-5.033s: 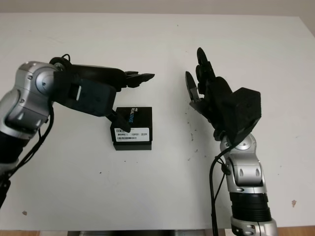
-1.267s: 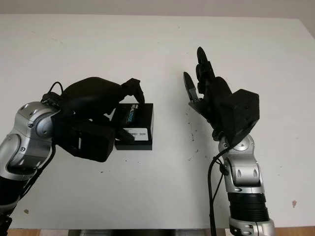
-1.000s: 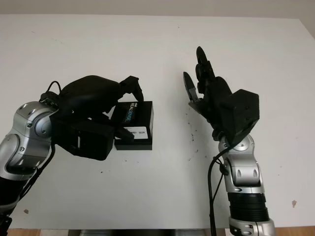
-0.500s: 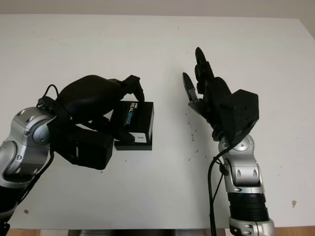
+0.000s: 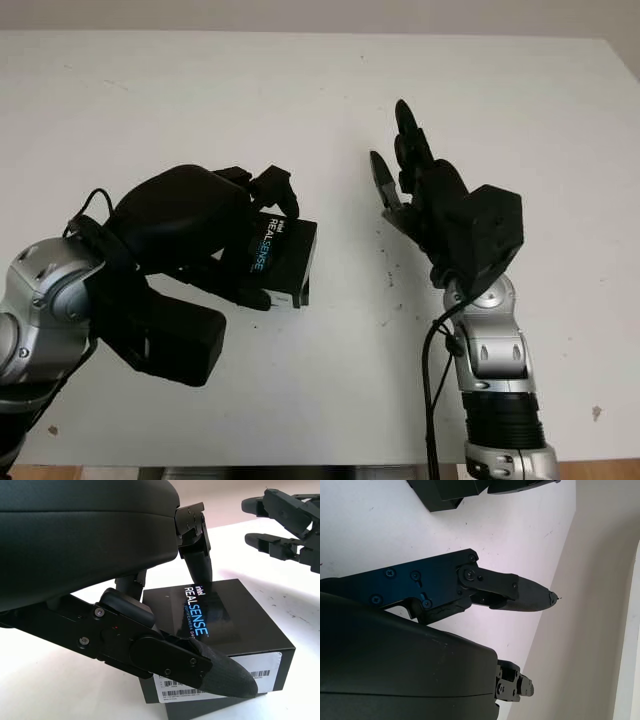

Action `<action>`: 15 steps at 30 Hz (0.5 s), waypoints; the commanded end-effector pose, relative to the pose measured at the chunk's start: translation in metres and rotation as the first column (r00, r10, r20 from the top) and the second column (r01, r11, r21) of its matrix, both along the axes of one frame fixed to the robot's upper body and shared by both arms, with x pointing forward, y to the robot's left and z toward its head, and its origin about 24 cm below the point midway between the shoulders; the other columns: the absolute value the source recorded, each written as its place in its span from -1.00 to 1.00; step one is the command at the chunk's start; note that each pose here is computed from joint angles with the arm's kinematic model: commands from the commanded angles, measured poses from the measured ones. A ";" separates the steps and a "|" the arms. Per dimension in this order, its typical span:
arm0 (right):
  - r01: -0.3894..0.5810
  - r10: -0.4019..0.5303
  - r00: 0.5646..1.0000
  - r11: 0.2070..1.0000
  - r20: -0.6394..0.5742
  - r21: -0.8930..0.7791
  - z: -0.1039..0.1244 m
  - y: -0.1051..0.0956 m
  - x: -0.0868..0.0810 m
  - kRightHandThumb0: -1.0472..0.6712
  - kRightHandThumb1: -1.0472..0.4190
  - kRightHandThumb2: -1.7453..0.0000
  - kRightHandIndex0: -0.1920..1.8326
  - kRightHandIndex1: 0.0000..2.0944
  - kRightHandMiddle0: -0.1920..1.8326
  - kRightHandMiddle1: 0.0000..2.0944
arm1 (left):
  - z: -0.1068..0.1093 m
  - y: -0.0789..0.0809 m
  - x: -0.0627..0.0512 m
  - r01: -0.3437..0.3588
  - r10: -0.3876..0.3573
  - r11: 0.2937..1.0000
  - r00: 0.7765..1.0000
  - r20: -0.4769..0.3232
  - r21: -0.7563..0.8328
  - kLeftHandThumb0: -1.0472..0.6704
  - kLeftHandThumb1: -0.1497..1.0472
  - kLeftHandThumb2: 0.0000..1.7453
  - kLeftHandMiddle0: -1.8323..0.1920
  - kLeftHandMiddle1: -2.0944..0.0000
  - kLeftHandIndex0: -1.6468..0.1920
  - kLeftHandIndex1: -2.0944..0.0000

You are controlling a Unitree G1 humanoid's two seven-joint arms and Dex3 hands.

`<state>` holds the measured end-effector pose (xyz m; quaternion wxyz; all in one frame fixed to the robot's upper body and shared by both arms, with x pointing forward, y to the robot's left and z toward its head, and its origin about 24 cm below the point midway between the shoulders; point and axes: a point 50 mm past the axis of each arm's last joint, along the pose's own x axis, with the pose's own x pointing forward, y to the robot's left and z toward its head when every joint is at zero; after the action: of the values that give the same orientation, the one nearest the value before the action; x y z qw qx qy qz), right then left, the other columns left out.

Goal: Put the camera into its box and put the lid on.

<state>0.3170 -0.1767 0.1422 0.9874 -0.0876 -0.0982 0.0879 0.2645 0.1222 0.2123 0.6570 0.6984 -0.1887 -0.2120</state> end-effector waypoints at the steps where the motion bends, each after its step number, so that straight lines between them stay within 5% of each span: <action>1: -0.009 0.009 1.000 1.000 0.013 0.007 0.001 0.000 -0.001 -0.49 -1.00 0.35 -0.91 -0.95 -0.89 -0.95 | -0.009 -0.001 -0.003 -0.003 0.003 1.000 0.999 -0.040 0.005 -0.29 1.00 -0.77 0.66 -1.00 0.92 -0.95; 15: -0.017 0.017 1.000 1.000 0.008 -0.003 0.001 -0.001 -0.003 -0.48 -1.00 0.34 -0.92 -0.95 -0.90 -0.95 | -0.028 -0.004 0.004 -0.055 0.053 0.997 0.998 -0.027 -0.061 -0.29 1.00 -0.77 0.61 -1.00 0.86 -0.89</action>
<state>0.3168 -0.1761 0.1420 0.9869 -0.0850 -0.0979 0.0960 0.2685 0.1182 0.1976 0.6844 0.6802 -0.1872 -0.1841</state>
